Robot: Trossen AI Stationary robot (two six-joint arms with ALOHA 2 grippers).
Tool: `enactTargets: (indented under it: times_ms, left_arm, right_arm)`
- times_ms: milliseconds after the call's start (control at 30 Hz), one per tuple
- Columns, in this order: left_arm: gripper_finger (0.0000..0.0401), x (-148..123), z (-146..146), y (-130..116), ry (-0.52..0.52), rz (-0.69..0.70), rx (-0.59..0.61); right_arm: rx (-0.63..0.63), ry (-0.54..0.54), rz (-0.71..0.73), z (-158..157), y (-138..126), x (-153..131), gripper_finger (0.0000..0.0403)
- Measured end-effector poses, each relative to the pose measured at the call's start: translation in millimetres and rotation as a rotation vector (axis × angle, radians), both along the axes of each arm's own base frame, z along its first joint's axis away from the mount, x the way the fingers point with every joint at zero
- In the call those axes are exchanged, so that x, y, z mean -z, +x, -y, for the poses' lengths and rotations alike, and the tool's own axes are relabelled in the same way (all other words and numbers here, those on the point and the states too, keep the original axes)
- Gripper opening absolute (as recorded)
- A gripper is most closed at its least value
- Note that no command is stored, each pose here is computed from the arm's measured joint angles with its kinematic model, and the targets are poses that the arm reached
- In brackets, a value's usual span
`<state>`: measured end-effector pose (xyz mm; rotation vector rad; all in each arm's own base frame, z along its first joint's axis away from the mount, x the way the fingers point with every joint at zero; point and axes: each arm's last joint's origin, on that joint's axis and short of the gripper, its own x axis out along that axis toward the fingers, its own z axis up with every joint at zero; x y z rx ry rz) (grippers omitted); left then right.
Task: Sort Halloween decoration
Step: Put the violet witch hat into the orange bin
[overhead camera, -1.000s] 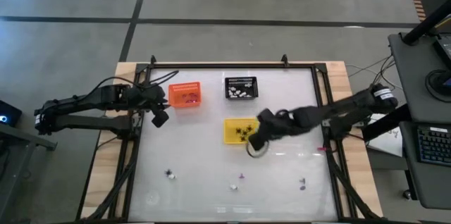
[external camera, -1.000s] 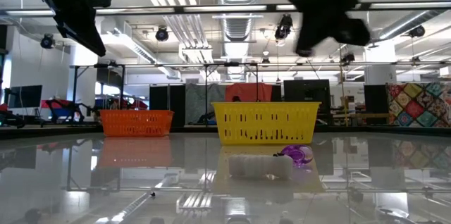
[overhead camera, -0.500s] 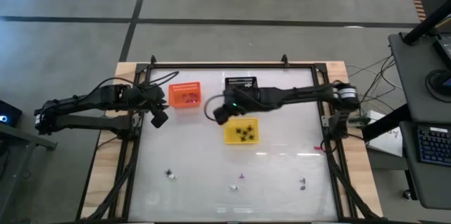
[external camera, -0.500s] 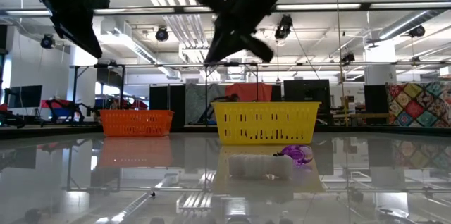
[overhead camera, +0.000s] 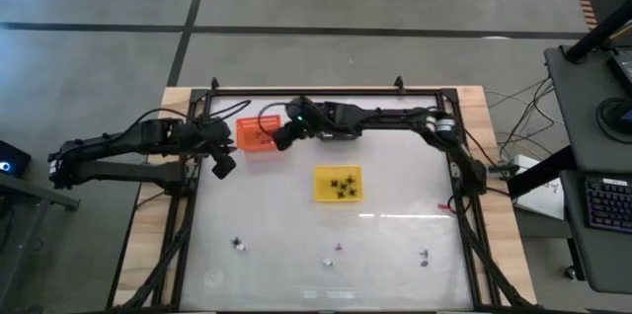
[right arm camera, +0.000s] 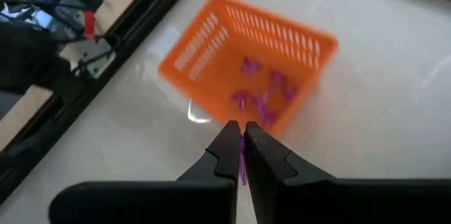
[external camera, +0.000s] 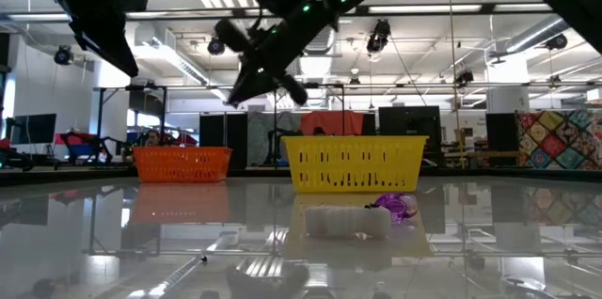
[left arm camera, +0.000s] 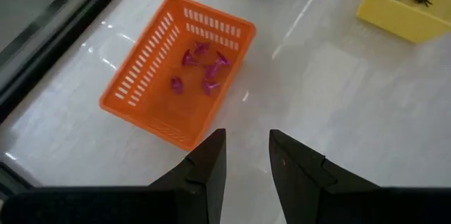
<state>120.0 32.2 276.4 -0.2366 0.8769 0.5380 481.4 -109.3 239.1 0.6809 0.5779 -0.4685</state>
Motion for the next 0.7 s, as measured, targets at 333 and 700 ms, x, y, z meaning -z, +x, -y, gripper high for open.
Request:
enactTargets:
  times_ms: [333, 700]
  left_arm:
    - [0.0091, 1.1, -0.7, -2.3, 0.015, -0.022, -0.044]
    - [0.0091, 1.7, -0.7, -2.5, 0.015, -0.03, -0.046]
  right_arm:
    - [-0.058, 0.038, 0.086, 48.7, 41.5, 15.2, 0.0009]
    - [-0.08, 0.017, 0.088, 57.2, 51.9, 26.0, 0.0009]
